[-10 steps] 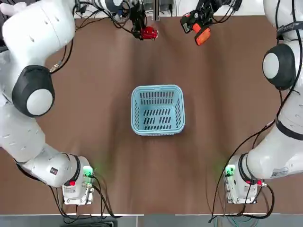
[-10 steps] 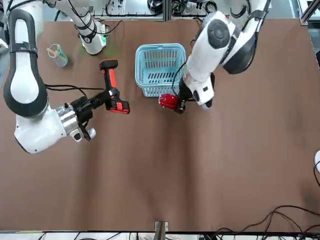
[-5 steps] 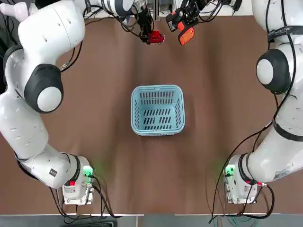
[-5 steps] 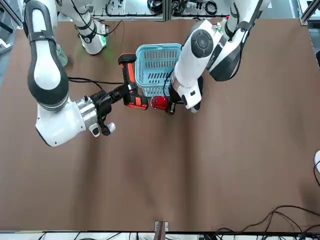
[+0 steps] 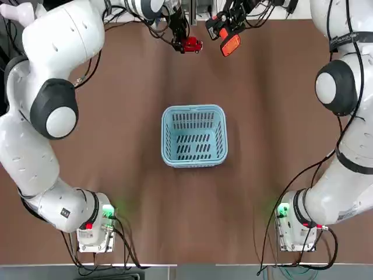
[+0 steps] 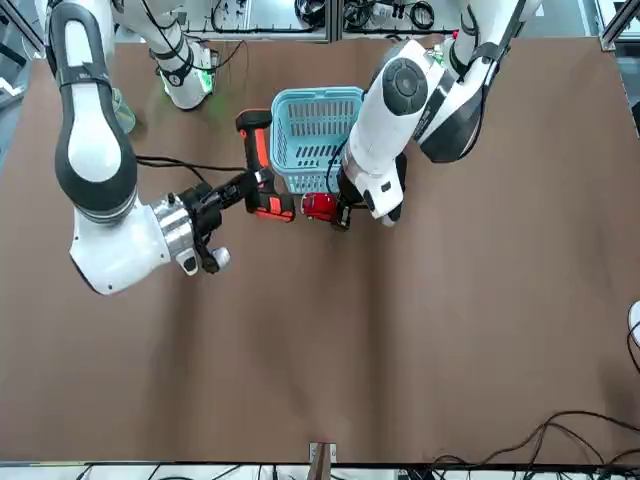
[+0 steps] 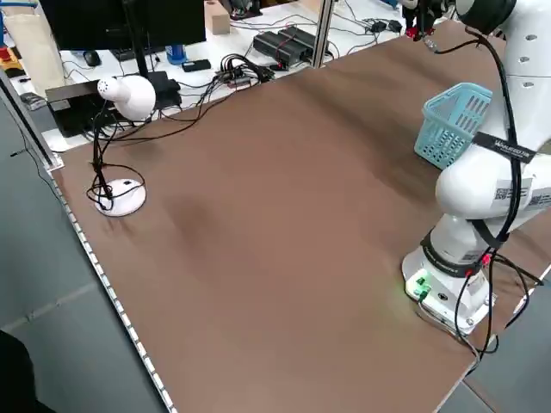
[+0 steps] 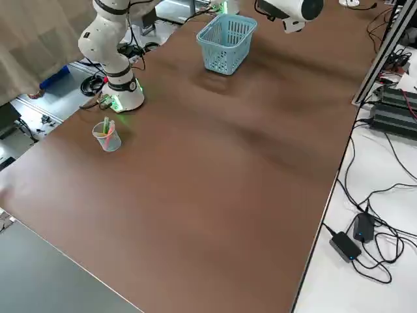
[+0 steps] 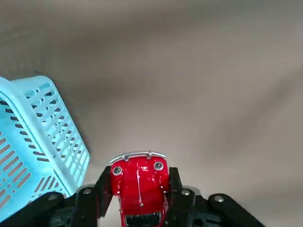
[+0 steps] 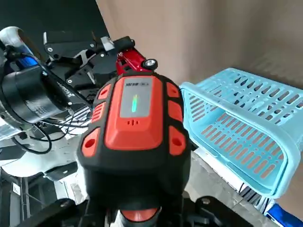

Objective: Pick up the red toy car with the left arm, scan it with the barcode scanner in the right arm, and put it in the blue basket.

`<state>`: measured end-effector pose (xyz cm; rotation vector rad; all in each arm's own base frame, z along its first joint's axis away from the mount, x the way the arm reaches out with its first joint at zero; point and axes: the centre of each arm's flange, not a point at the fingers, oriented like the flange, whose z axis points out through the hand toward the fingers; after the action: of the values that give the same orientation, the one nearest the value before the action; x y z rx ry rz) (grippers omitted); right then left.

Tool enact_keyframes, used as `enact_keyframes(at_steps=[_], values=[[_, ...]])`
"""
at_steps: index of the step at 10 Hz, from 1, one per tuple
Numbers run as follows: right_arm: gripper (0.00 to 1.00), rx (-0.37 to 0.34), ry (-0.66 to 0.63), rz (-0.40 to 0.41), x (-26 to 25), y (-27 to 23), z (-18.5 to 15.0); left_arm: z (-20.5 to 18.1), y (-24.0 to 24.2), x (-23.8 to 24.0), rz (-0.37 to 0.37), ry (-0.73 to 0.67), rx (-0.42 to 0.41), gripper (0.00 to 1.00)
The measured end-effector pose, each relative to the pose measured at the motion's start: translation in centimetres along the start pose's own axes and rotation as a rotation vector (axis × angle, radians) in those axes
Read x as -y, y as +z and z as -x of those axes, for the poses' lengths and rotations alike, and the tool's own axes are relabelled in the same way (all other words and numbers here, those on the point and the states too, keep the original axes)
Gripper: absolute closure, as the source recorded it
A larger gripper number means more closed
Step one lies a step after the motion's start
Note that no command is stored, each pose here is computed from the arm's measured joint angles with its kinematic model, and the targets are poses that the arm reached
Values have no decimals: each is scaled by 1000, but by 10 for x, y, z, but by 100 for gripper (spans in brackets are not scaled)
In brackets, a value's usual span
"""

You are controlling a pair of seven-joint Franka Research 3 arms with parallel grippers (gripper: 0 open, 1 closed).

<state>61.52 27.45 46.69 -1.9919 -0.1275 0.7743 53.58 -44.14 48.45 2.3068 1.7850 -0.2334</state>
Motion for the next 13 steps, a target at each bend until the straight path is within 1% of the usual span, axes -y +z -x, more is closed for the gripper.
enact_keyframes(at_steps=[3, 9, 10, 11, 13], values=[[63, 43, 18, 41, -8, 6, 3, 0, 0, 0, 1, 0, 0, 50], [63, 47, 23, 52, -10, 8, 2, 0, -1, 0, 2, 0, -1, 50], [63, 50, 24, 65, -10, 11, 2, 0, -1, 0, 2, 0, -1, 50], [63, 54, 29, 98, -11, 16, 2, 0, -1, 0, 2, 0, -1, 50], [63, 42, 85, 190, -16, 19, 2, 0, -1, -1, 3, 0, 0, 50]])
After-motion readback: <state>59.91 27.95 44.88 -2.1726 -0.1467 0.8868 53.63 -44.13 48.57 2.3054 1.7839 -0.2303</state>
